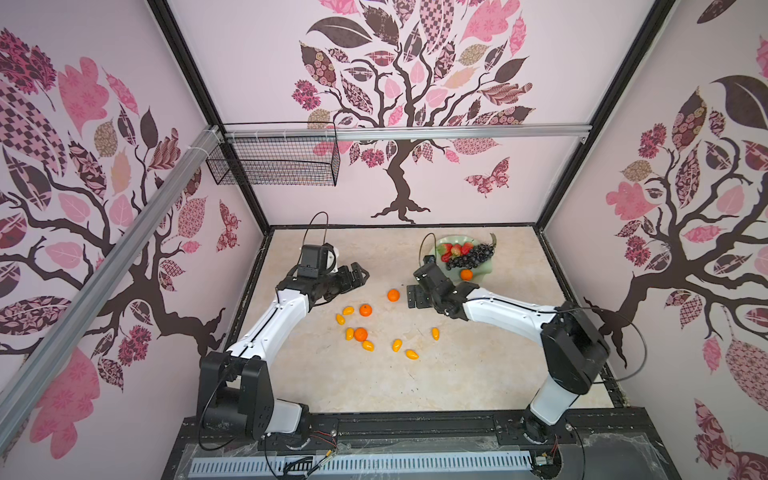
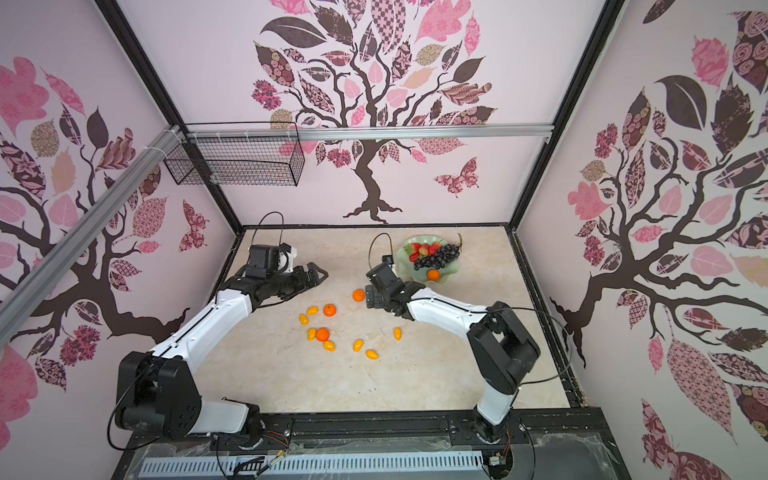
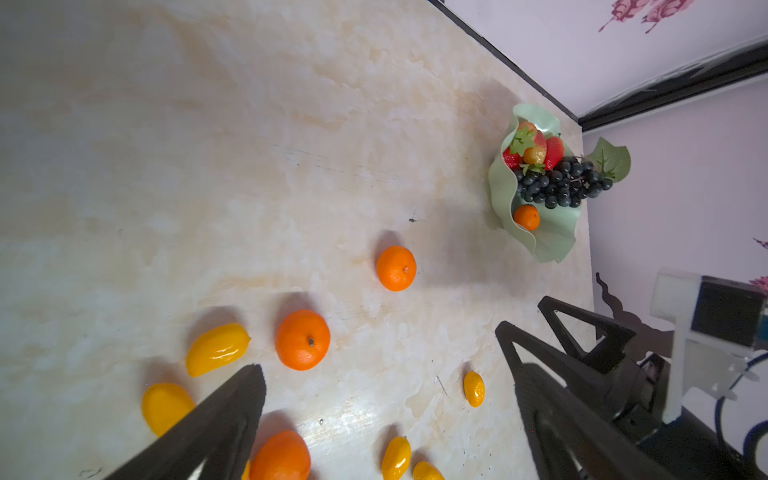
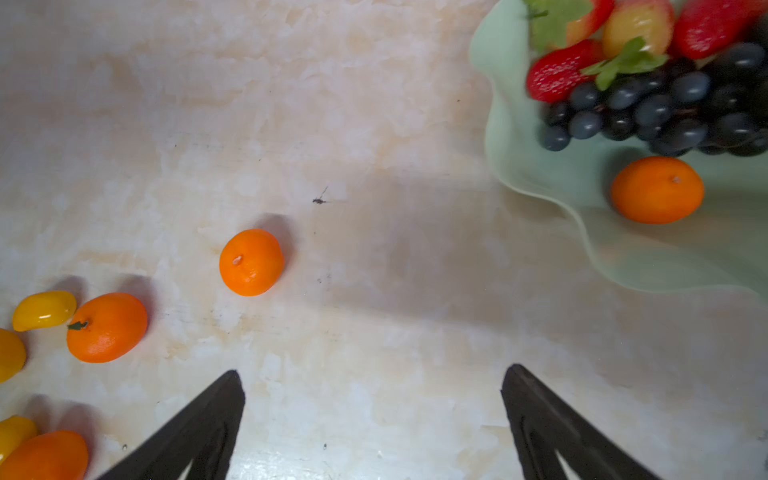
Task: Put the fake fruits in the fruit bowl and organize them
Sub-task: 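Move the right gripper back toward the scattered oranges while the left gripper withdraws, then lower the right gripper over another small orange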
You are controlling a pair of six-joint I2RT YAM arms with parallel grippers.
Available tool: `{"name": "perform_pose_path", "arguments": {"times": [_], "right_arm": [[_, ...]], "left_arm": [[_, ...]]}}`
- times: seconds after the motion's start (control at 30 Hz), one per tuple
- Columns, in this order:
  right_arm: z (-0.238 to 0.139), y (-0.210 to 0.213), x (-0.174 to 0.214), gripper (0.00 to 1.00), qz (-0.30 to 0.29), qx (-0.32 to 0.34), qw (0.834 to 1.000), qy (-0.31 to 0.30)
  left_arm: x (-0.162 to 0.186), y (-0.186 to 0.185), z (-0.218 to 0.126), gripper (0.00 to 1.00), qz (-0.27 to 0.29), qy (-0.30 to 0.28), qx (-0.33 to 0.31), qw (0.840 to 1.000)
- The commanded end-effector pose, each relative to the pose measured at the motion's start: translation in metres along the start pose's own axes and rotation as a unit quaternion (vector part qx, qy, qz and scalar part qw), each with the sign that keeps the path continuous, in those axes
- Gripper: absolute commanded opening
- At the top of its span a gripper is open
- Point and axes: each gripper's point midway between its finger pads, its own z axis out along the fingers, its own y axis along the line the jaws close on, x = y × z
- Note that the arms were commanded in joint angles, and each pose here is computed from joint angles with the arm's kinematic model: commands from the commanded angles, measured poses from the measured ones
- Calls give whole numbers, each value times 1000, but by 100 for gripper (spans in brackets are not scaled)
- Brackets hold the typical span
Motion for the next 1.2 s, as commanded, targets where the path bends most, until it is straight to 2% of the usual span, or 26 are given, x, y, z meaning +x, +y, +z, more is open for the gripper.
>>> {"name": "perform_pose_path", "arguments": {"times": [0.0, 0.1, 0.23, 0.33, 0.67, 1.17], "right_arm": [[11, 29, 10, 99, -39, 8, 998, 38], [24, 48, 10, 99, -29, -17, 998, 61], [39, 61, 11, 90, -27, -25, 997, 73], [52, 66, 13, 87, -38, -15, 995, 94], [84, 65, 14, 78, -67, 45, 989, 128], [105, 61, 13, 67, -60, 29, 987, 143]], "left_arm": [[6, 13, -6, 99, 2, 4, 5, 1000], [8, 19, -4, 98, 5, 5, 1, 1000], [9, 18, 0, 99, -4, 16, 12, 1000], [11, 16, 4, 99, -13, 26, 27, 999], [7, 18, 4, 99, -33, 25, 44, 998], [7, 15, 3, 99, -14, 30, 49, 998]]}}
